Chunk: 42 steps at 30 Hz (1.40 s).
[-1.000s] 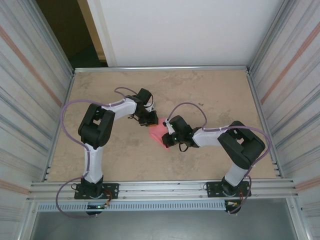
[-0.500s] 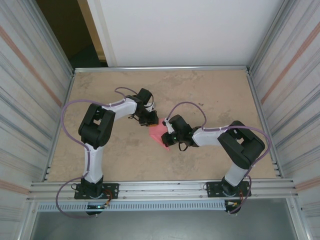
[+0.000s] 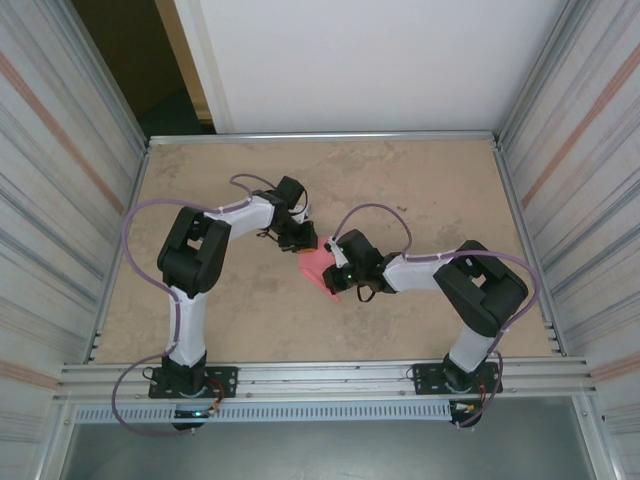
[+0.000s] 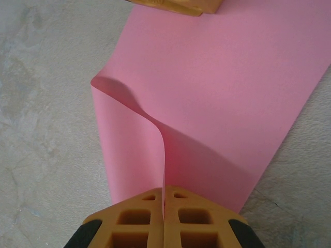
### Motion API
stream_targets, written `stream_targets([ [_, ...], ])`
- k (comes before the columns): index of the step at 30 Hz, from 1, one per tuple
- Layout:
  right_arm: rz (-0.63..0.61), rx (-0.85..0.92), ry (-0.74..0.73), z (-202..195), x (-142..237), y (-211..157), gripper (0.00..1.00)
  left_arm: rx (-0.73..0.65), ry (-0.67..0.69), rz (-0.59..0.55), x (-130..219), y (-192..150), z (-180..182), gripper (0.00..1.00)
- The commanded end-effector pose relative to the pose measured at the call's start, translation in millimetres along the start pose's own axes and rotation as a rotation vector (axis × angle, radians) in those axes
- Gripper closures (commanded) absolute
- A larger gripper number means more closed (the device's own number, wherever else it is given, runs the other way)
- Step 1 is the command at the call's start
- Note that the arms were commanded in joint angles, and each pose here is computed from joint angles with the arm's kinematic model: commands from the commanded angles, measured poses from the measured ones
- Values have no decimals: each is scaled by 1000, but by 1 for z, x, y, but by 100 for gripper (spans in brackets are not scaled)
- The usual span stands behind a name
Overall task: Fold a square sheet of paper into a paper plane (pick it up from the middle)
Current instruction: Third fold the triangle at the center of the table.
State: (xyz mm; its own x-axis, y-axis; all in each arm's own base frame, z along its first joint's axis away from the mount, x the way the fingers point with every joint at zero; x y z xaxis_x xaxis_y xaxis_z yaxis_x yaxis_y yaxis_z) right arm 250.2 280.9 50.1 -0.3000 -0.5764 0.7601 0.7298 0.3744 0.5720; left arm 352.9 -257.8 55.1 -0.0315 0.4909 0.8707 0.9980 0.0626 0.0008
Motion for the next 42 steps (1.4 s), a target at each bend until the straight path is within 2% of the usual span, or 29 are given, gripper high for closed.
stream_targets([
  [1,29,-2,-12,-3,0,-3,100,-6,7,-3,8,-3,-4,81],
  [6,22,-25,3,-2,3,0,100,15,-95,-97,39,7,-19,74],
  [10,20,-44,19,-1,4,2,100,35,-149,-62,35,-2,-16,76],
  [15,23,-58,31,1,4,5,100,53,-134,-11,20,-16,-5,82],
  [22,34,-69,43,2,5,6,100,67,-73,50,2,-26,10,84],
  [29,37,-73,40,3,9,8,100,72,-8,69,-7,-29,21,85],
  [42,44,-65,13,0,8,11,100,64,-2,77,-10,-29,21,85],
])
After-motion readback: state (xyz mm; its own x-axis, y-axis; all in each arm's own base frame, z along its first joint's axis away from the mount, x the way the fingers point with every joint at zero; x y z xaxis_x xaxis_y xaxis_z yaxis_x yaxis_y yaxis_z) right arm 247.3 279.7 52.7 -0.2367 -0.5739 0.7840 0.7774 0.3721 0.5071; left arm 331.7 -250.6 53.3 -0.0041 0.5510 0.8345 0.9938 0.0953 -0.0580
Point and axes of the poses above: each hand's point on the last joint's axis, 136 mm out from that joint toward the fingers, its own x axis back along the fingers, its own z axis along the line the jaws close on, y = z × x, the point moved 4 cm from there along x, back along the fingers, and after that the axes turned 8 degrees about x, right-handed, at the moved point
